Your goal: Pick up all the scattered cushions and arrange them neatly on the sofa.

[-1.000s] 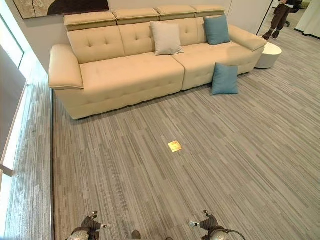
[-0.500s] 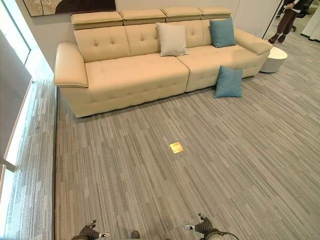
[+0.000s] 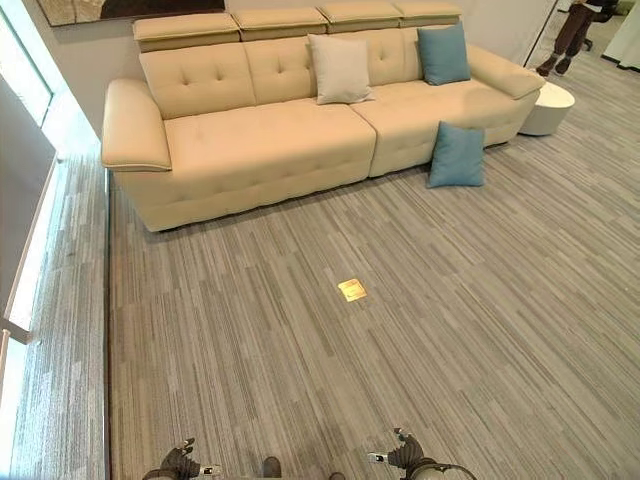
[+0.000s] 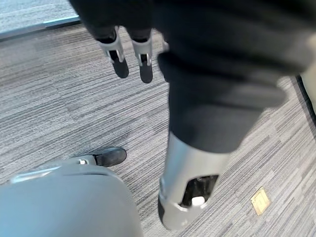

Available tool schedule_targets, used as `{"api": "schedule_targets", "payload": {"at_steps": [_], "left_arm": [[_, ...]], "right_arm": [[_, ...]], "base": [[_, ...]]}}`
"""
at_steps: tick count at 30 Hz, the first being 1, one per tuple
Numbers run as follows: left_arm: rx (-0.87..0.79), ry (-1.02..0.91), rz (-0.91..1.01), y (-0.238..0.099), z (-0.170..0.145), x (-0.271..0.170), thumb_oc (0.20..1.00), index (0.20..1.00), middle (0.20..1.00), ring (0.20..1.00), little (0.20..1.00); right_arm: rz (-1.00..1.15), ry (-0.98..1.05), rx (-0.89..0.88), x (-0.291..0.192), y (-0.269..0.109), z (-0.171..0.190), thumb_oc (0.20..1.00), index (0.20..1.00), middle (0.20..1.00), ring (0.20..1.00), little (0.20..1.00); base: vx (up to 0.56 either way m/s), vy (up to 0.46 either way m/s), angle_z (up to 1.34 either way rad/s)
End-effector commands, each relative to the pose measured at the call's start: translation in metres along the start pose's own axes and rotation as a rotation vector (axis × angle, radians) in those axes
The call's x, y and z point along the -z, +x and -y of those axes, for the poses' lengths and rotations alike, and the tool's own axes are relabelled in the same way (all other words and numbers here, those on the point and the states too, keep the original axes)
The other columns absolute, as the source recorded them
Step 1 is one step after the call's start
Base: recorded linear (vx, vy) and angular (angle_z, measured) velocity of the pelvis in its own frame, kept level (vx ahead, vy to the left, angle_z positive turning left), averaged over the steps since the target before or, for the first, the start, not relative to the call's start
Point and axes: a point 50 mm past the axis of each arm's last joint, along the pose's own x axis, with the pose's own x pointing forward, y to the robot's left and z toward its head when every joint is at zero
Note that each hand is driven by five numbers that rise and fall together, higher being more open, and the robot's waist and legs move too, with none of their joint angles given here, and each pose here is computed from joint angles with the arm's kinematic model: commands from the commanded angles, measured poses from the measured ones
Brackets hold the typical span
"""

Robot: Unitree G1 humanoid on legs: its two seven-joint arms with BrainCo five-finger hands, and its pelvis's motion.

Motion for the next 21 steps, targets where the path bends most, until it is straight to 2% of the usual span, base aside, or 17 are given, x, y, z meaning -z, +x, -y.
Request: {"api": "schedule_targets", "payload": {"at_steps": [1,6,13,21], "left_arm": [[0.083,0.114,0.049,0.005,0.028,-0.025,1.0,1.0,1.0,1.0,1.0],[0.088,0.138,0.098,0.006,0.03,-0.038,1.0,1.0,1.0,1.0,1.0],[0.074,0.144,0.128,0.007,0.024,-0.046,1.0,1.0,1.0,1.0,1.0],[0.126,0.178,0.151,0.006,0.038,-0.053,1.0,1.0,1.0,1.0,1.0]], "right_arm": [[0.014,-0.027,0.03,-0.012,0.005,0.011,1.0,1.0,1.0,1.0,1.0],[0.012,-0.032,0.018,-0.014,0.006,0.007,1.0,1.0,1.0,1.0,1.0],[0.026,-0.051,0.017,-0.02,0.007,0.009,1.0,1.0,1.0,1.0,1.0],[-0.009,-0.007,0.047,-0.01,0.006,0.022,1.0,1.0,1.0,1.0,1.0]], "base": [[0.0,0.03,-0.24],[-0.05,0.016,-0.47],[0.02,-0.063,-1.18],[0.07,-0.21,-0.12]]}}
